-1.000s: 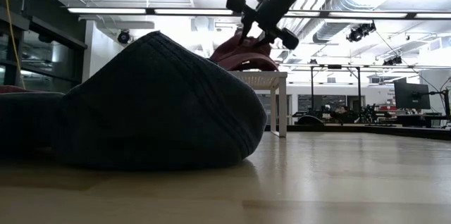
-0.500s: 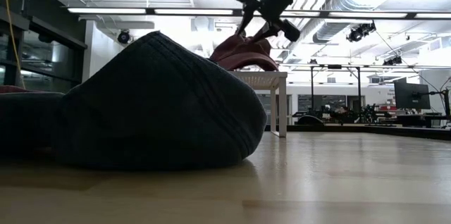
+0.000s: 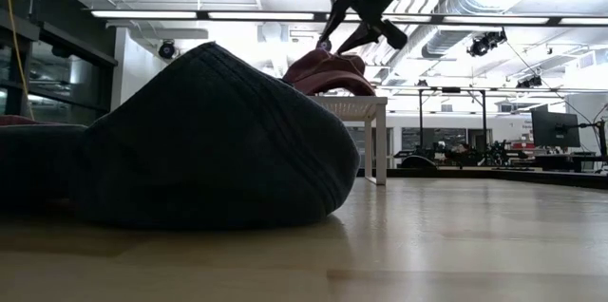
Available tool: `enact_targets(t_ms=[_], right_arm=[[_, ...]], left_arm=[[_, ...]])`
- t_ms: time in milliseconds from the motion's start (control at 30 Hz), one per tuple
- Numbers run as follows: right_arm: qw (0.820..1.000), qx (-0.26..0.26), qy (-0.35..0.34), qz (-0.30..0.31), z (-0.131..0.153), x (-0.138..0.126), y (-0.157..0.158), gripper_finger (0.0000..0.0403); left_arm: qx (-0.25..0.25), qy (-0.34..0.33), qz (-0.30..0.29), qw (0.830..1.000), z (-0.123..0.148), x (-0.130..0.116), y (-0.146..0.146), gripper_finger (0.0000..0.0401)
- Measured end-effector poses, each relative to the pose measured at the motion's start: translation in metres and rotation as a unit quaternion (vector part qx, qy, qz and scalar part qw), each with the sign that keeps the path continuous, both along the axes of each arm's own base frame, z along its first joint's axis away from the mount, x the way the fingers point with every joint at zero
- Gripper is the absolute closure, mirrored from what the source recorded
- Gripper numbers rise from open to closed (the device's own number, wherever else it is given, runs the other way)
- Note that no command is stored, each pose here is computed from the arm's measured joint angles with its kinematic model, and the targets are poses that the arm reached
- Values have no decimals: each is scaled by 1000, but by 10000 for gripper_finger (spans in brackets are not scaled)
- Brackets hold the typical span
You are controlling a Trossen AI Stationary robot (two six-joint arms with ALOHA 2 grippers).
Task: Pick & Place hat
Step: Put the right dark red cap into the shelf, then stack the black cap on top of the black cap on the shelf
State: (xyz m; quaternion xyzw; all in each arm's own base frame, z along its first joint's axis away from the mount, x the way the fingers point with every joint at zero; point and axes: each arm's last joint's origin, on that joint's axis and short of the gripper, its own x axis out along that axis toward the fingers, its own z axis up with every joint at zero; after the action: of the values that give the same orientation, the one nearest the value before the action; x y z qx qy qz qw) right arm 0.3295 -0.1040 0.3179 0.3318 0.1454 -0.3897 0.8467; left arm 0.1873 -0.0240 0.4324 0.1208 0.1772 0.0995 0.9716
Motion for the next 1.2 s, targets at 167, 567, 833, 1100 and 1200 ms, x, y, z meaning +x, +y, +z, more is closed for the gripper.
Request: enact_targets(t_ms=[167,567,833,1100,1200], right_arm=[[1000,-9,6,6,7,-7,2,224],[998,-44,-27,26,42,-35,10,224],[992,-72,-50,93,65,-54,22,224],[977,-103,-52,177,76,-60,43,224],[966,-109,-50,228,76,-58,54,224]], left_arm=[[-4,-2,6,1000,0,0,0,272],[-6,-5,9,1000,0,0,0,272],[-6,-6,9,1000,1,0,0,272],[-9,-21,9,1000,3,1,0,272],[-15,-23,11,1000,3,1,0,272]])
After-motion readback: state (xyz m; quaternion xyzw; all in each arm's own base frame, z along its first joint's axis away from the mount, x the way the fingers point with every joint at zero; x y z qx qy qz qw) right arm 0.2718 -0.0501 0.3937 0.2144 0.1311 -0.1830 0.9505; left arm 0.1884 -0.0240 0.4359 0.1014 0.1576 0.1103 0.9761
